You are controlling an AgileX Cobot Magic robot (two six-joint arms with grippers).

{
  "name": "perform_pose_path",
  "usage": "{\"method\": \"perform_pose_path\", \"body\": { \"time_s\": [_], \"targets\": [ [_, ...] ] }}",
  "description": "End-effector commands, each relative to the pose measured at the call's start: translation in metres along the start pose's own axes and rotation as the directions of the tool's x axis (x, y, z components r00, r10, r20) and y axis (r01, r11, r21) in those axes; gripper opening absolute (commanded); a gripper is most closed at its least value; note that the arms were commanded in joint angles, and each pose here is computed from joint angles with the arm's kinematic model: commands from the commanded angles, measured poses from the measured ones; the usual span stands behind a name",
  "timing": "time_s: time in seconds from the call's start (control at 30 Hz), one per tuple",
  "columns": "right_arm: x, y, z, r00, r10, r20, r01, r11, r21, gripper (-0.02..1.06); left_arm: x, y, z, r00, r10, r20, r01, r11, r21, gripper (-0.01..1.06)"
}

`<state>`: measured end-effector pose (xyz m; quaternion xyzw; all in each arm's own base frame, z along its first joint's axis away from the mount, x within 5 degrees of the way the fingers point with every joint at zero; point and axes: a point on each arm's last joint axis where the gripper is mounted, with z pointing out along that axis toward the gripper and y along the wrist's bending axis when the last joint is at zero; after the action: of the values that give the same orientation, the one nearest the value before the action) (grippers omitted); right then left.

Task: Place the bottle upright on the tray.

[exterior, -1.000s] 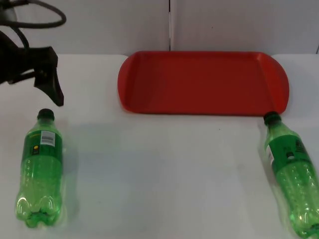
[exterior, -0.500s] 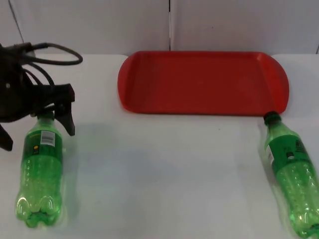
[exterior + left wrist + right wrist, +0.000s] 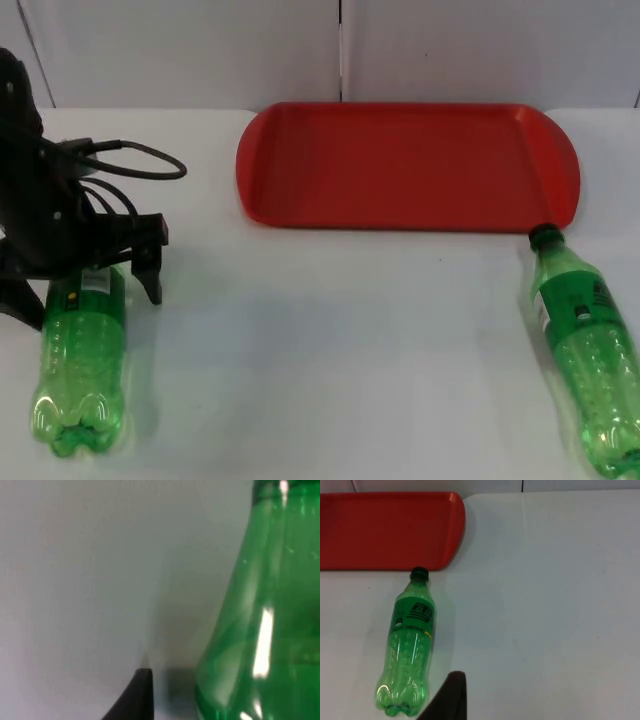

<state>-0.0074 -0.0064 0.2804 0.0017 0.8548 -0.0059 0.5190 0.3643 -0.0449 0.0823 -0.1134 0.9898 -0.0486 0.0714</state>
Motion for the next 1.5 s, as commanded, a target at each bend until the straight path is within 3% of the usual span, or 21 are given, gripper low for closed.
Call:
{"method": "perform_pose_path", "body": {
  "time_s": [0.0, 0.97, 1.1, 1.23, 1.47],
  "targets": [
    [0.000, 0.000, 0.000, 1.000, 0.004, 0.008, -0.004, 1.000, -0.001, 1.05, -0.002, -0.002, 0.004, 1.000, 0.003, 0.013, -0.003, 1.000, -0.001, 1.05],
    [0.000, 0.000, 0.000, 1.000, 0.004, 0.008, -0.004, 1.000, -0.001, 1.05, 0.021, 0.011, 0.024, 1.000, -0.016, -0.012, 0.016, 0.999, -0.050, 1.05],
    [0.000, 0.000, 0.000, 1.000, 0.004, 0.008, -0.004, 1.000, -0.001, 1.05, 0.025, 0.013, 0.024, 0.998, 0.008, -0.059, -0.012, 0.998, -0.063, 1.00],
    [0.000, 0.000, 0.000, 1.000, 0.004, 0.008, -0.004, 1.000, -0.001, 1.05, 0.026, 0.013, 0.024, 0.997, 0.012, -0.075, -0.017, 0.998, -0.067, 0.88],
    [0.000, 0.000, 0.000, 1.000, 0.004, 0.008, -0.004, 1.000, -0.001, 1.05, 0.027, 0.013, 0.024, 0.996, 0.026, -0.090, -0.032, 0.997, -0.068, 0.88]
  ]
}}
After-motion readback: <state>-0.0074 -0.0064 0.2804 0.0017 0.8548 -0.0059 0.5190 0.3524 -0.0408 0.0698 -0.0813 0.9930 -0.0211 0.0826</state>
